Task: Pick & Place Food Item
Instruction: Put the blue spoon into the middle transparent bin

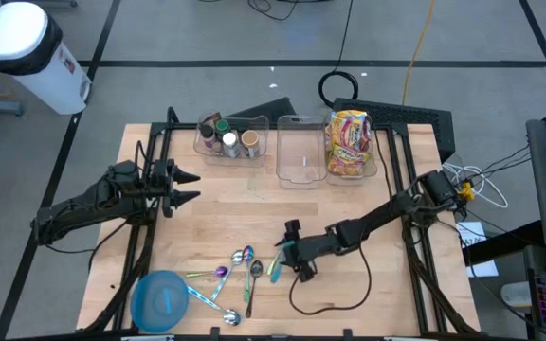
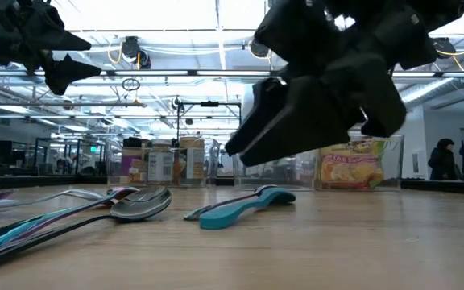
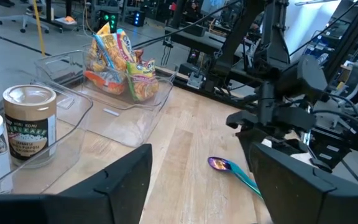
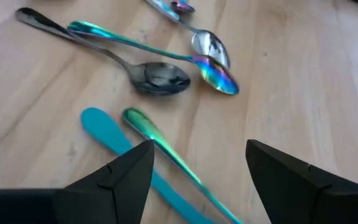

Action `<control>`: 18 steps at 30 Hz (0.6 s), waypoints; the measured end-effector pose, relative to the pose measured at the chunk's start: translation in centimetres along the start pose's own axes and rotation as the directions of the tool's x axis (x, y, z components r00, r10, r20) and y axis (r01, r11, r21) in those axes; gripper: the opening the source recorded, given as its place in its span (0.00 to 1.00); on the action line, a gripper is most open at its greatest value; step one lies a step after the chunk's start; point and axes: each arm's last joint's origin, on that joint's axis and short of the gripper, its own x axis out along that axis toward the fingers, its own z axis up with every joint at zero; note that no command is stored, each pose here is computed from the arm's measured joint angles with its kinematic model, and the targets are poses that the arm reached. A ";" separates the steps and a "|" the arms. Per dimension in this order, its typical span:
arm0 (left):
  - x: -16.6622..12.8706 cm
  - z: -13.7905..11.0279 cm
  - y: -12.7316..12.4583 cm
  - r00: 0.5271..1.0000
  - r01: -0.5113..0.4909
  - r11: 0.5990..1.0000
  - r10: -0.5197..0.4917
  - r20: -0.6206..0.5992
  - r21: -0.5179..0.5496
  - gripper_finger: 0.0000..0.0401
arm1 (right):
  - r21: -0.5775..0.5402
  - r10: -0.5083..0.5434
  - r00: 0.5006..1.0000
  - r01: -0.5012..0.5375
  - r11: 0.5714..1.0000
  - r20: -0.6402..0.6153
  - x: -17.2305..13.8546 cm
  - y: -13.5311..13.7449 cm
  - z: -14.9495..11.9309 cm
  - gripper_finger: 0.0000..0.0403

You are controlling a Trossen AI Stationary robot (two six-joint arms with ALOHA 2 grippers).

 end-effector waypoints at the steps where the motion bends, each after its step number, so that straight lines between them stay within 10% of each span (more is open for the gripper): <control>1: 0.0 0.0 0.0 1.000 0.000 1.000 0.000 0.000 0.000 0.67 | 0.005 -0.004 1.000 0.004 1.000 -0.001 0.1 -0.3 0.0 0.61; 18: 0.0 0.0 0.0 1.000 0.000 1.000 0.000 0.000 0.000 0.67 | 0.079 0.089 0.989 -0.080 0.994 -0.115 2.5 -2.4 -3.1 0.61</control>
